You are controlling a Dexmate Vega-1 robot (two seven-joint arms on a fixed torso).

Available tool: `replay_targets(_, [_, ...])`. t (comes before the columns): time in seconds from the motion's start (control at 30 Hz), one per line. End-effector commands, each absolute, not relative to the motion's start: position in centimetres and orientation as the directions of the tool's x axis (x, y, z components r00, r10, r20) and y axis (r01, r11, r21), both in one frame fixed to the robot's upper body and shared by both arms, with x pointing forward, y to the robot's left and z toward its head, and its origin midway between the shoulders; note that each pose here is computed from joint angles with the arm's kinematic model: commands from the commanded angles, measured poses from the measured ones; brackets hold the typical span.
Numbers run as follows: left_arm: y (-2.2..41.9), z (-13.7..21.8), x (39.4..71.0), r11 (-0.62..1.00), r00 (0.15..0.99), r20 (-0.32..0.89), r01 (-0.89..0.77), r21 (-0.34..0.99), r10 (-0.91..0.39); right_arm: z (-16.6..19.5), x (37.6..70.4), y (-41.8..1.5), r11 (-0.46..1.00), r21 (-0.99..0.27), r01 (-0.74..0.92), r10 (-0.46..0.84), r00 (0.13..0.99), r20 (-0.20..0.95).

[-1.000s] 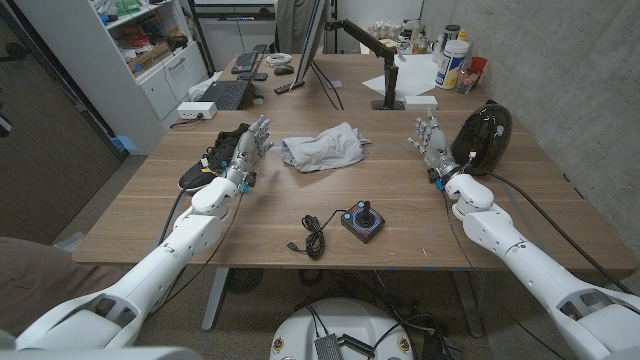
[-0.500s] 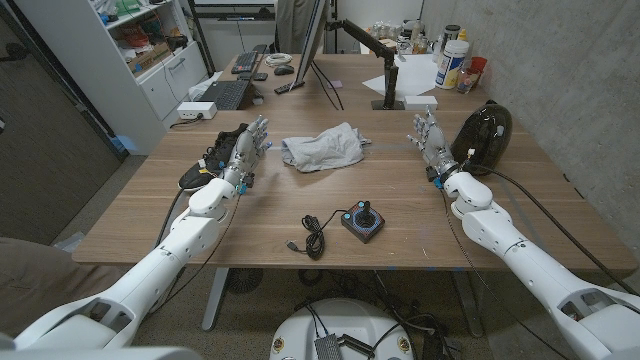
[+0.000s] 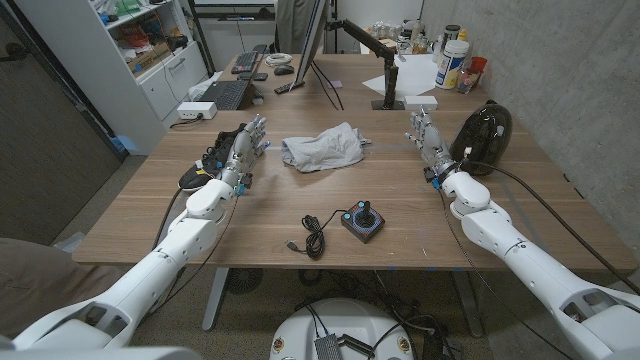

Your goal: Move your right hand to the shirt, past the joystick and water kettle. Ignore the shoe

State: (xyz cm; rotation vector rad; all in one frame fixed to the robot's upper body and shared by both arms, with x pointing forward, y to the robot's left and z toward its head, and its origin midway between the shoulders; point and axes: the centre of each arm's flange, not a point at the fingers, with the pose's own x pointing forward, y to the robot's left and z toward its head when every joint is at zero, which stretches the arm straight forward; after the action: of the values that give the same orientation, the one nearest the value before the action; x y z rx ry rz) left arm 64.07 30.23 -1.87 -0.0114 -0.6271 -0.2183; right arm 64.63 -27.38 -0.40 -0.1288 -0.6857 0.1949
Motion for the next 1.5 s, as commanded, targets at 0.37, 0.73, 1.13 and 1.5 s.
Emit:
replay_targets(0.37, [31.0, -2.1, 64.1, 0.977, 0.790, 0.580, 0.203, 0.060, -0.200, 1.8, 63.4, -25.7, 0.922, -0.386, -0.001, 0.277, 0.700, 0.659])
replay_targets(0.73, [31.0, -2.5, 63.7, 0.979, 0.791, 0.580, 0.198, 0.056, -0.194, 2.9, 63.2, -25.1, 0.842, -0.537, 0.056, 0.361, 0.681, 0.637])
replay_targets(1.13, [31.2, -2.4, 63.2, 0.980, 0.782, 0.595, 0.192, 0.058, -0.188, 3.9, 63.0, -24.2, 0.752, -0.647, 0.130, 0.410, 0.676, 0.612])
replay_targets(1.5, [30.9, -1.9, 62.9, 0.979, 0.768, 0.608, 0.189, 0.082, -0.199, 4.4, 63.2, -23.8, 0.658, -0.723, 0.211, 0.422, 0.692, 0.586])
